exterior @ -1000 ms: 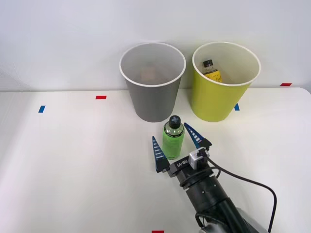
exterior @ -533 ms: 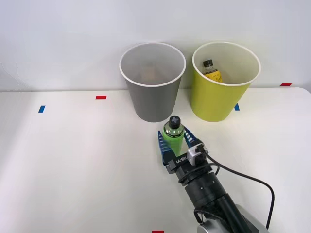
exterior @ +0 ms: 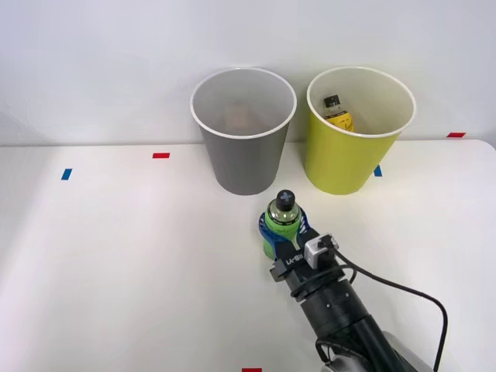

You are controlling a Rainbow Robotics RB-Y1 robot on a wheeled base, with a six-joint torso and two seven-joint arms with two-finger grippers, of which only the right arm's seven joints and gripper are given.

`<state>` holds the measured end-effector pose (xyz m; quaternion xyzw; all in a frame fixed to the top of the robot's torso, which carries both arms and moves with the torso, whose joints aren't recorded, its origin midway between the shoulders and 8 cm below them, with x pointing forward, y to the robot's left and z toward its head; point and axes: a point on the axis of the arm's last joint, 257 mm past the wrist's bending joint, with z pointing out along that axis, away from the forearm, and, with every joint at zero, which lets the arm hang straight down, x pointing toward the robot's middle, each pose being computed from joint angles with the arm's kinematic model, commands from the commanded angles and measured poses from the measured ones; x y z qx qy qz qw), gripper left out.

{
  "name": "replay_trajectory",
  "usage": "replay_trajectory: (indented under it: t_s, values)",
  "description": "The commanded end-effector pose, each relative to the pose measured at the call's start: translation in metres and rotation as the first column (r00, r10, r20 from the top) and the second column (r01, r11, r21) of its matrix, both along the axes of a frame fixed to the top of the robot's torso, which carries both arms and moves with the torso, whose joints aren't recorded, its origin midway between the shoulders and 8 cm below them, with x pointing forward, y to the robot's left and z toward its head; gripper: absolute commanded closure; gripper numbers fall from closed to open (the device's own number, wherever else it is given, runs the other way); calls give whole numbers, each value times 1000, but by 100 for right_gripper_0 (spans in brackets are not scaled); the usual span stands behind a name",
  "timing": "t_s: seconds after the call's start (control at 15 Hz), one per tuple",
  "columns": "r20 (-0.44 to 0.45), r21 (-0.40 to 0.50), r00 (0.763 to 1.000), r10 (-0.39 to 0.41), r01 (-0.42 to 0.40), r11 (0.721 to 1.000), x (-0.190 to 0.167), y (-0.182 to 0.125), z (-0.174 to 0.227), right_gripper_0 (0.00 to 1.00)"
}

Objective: Put cans in the gray bin, plastic bottles in the light green bin

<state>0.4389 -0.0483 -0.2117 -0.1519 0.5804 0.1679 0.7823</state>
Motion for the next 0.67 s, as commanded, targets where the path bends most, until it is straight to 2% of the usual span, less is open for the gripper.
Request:
replay_trajectory:
  t_s: [0.07, 0.4, 0.67]
  values:
    - [-20, -28, 1000, 17, -17, 999, -11, -7, 12, 100]
    - [-43, -5, 998, 46, -46, 999, -46, -26, 60, 100]
    - [0, 18, 997, 71, -71, 997, -78, -46, 104, 100]
